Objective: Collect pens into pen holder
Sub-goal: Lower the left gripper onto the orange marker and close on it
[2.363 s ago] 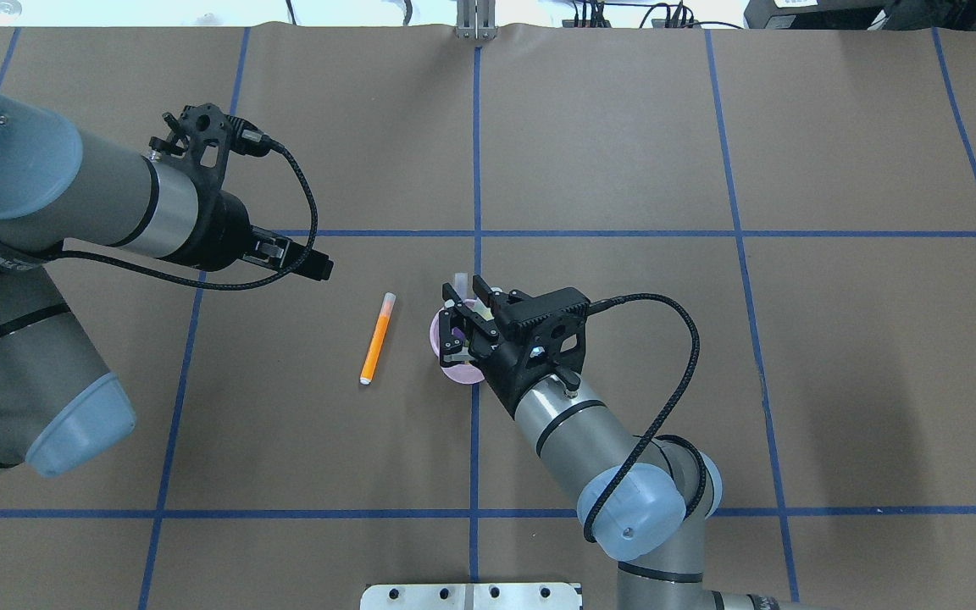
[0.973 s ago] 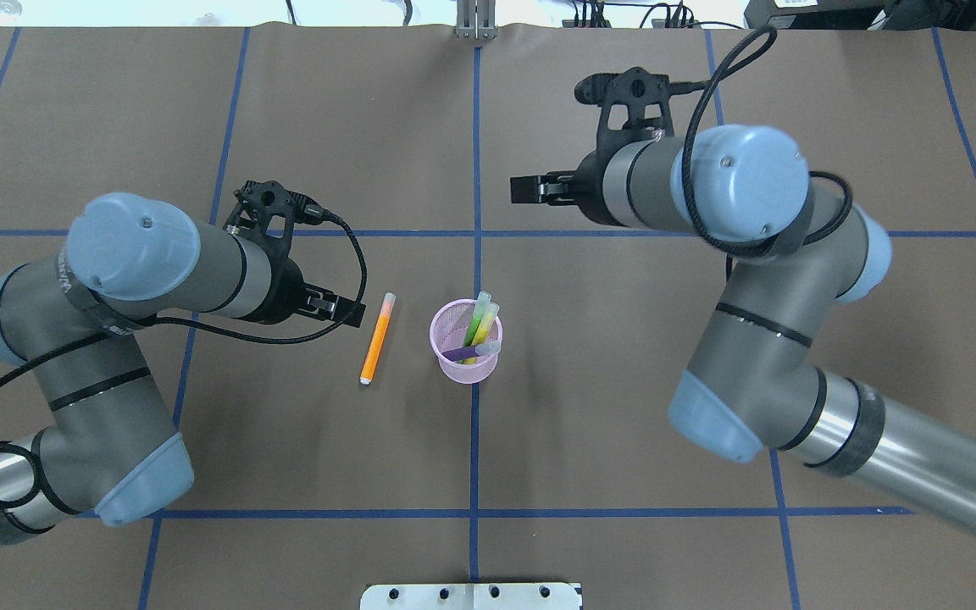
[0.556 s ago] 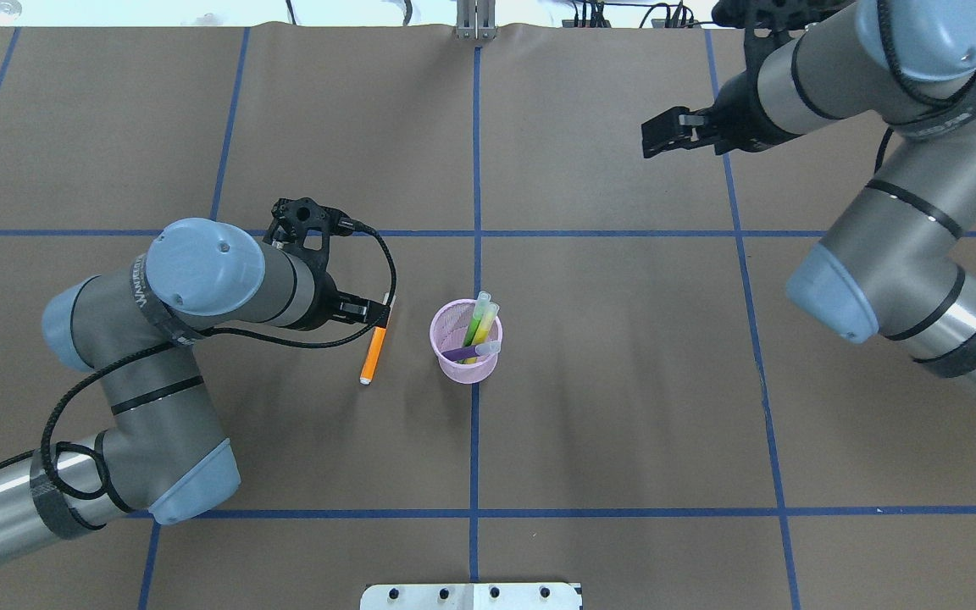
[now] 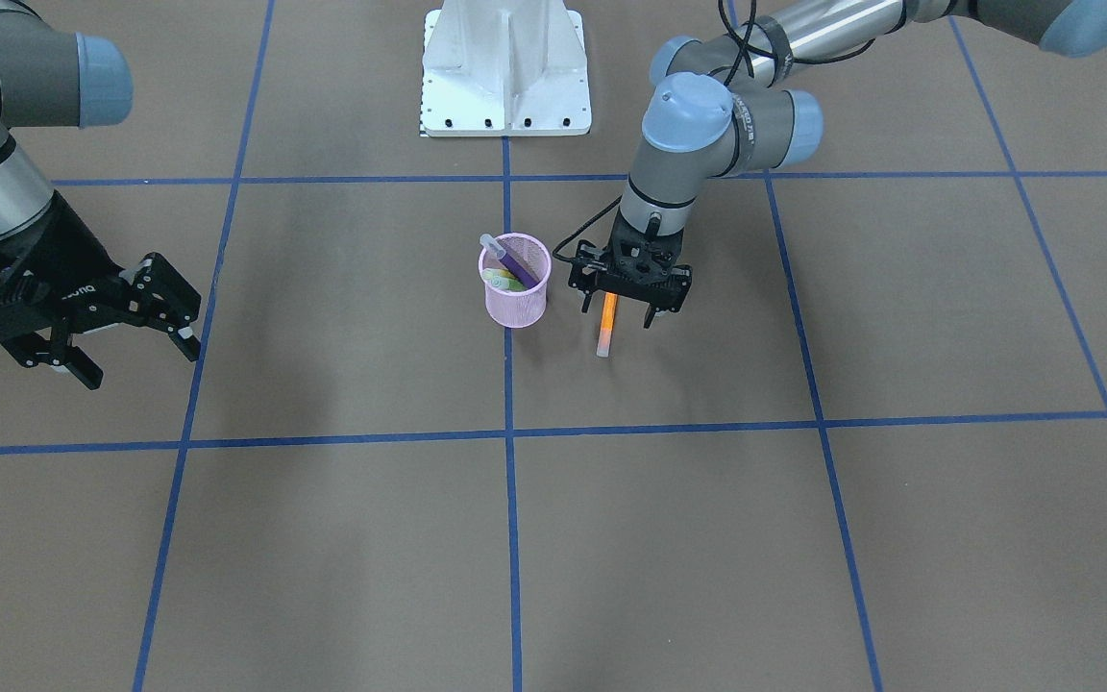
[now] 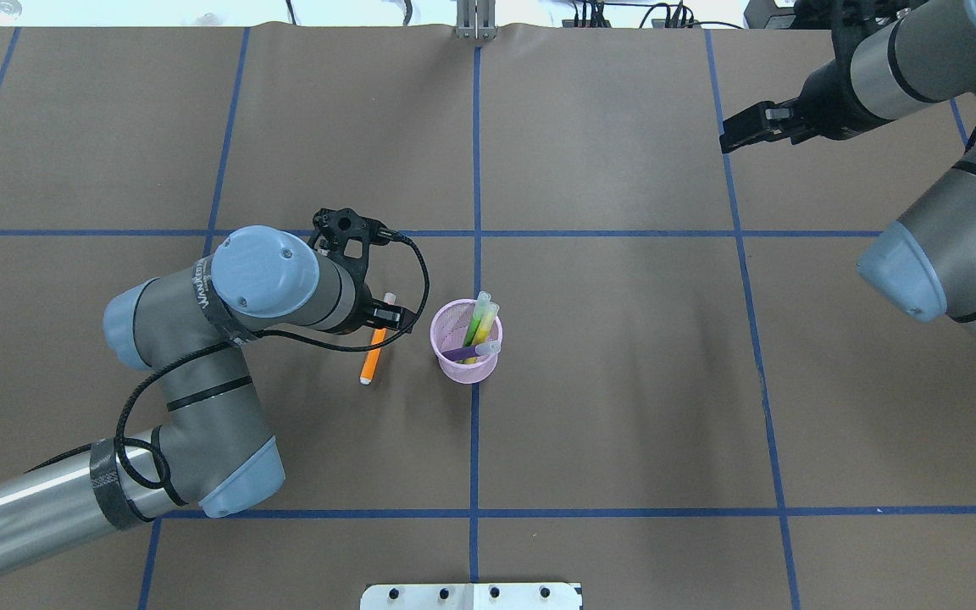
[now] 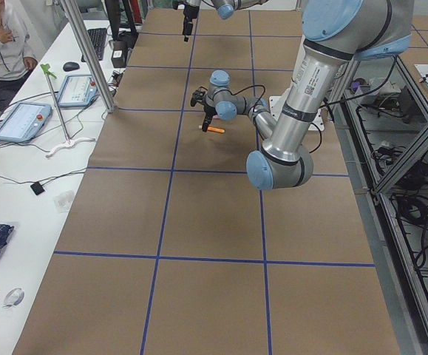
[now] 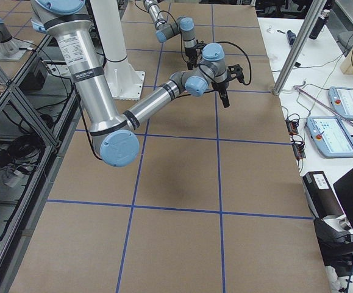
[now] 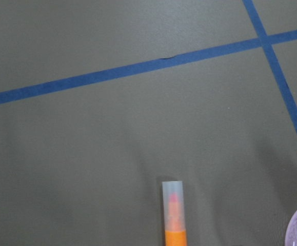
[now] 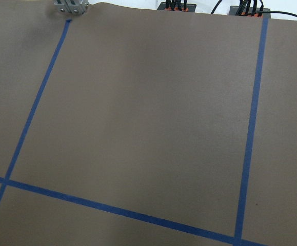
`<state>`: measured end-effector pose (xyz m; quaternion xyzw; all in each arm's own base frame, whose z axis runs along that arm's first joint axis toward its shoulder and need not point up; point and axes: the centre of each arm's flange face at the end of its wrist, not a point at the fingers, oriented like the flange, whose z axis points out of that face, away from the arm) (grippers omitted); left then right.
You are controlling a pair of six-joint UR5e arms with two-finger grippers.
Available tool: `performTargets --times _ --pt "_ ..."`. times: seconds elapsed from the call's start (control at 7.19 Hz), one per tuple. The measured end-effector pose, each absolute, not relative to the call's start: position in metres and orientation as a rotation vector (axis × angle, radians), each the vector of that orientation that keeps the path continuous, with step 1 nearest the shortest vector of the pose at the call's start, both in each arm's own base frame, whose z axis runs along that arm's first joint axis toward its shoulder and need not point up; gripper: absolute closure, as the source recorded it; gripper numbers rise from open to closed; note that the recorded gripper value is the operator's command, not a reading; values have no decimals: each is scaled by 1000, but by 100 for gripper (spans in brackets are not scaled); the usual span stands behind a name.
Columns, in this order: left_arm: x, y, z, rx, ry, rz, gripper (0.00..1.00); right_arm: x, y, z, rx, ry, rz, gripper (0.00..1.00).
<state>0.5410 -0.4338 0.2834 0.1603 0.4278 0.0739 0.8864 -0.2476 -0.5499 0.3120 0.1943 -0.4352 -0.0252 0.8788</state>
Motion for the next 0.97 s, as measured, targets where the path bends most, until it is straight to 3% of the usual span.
performTargets --times 0.42,0.97 --pt "548 -435 290 323 876 157 51 -239 -551 323 411 -888 -70 1" --pt "551 -436 293 326 869 170 53 -238 -551 324 413 -885 -72 1"
